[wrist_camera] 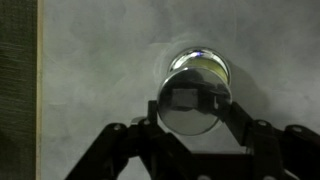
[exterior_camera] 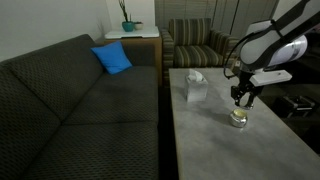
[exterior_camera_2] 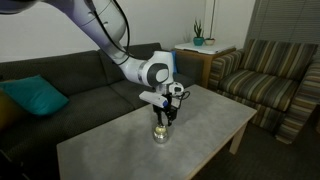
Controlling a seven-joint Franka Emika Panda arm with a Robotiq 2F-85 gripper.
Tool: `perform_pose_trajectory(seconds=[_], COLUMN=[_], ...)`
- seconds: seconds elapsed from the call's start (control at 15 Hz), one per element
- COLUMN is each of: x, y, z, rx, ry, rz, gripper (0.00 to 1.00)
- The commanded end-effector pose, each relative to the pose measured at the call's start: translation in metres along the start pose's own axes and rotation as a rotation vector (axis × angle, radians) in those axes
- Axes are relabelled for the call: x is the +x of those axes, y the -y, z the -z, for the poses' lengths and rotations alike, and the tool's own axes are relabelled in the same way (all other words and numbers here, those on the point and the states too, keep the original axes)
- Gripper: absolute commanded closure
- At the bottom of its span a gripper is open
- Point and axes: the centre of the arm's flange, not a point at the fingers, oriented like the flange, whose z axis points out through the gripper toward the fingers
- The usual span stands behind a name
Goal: Put the silver lid on the silver bottle
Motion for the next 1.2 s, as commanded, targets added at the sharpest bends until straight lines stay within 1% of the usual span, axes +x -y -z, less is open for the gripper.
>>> perform_pose_trajectory(seconds=[0.0, 0.13, 0.47, 0.8, 0.87, 1.07, 1.13], x=[0.028, 0.028, 0.029, 0.029, -0.005, -0.005, -0.005], y=[-0.009, -0.011, -0.010, -0.009, -0.005, -0.005, -0.005], z=[-0.029, -0.038, -0.038, -0.040, -0.018, -0.018, -0.018], rx=[0.038, 0.051, 0.087, 0.093, 0.073, 0.074, 0.074], ry=[0.042, 0.057, 0.074, 0.093, 0.066, 0.074, 0.075], rz=[0.034, 0.047, 0.075, 0.092, 0.069, 0.074, 0.074], gripper=[0.56, 0.56, 0.56, 0.56, 0.31, 0.31, 0.56])
